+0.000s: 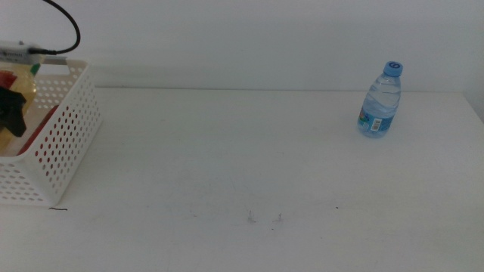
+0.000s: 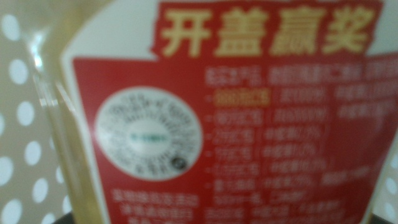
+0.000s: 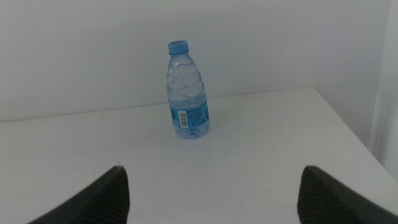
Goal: Use arms to grab the bottles and put them into the dustbin to the left of the table.
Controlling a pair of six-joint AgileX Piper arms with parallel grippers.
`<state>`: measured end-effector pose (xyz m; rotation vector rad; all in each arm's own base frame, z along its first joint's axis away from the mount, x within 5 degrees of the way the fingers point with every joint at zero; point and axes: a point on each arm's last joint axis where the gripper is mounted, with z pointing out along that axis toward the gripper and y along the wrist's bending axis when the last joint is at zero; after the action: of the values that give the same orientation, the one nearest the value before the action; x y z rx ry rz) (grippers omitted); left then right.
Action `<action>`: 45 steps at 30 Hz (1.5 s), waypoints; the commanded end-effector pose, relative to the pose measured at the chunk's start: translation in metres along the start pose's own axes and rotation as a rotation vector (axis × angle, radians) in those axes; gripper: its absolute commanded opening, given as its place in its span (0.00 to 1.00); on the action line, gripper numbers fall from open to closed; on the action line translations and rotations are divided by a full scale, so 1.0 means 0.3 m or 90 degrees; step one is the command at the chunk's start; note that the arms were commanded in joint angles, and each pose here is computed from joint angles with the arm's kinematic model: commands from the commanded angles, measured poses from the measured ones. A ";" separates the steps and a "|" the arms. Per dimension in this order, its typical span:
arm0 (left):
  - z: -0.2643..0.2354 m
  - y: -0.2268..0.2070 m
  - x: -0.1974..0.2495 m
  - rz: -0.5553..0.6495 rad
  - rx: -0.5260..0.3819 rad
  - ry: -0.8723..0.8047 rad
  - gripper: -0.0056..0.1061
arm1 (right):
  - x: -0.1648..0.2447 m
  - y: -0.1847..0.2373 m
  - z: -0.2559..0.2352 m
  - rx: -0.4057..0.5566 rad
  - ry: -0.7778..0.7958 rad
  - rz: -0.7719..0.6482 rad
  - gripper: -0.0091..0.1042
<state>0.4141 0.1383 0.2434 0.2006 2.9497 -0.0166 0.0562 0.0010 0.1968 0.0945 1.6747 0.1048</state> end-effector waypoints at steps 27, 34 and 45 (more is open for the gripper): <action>-0.667 -0.531 0.134 0.138 0.026 -0.358 0.89 | 0.002 -0.002 0.000 0.004 -0.005 -0.005 0.90; -0.804 -0.725 0.373 0.244 0.123 -0.498 0.89 | 0.002 -0.002 0.000 0.004 -0.005 -0.005 0.90; -0.915 -0.763 0.538 0.290 0.165 -0.574 0.89 | 0.002 -0.002 0.000 0.004 -0.005 -0.005 0.90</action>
<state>0.1782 -0.0587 0.4824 0.6831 1.9622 -0.3101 0.0562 0.0010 0.1968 0.0945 1.6747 0.1048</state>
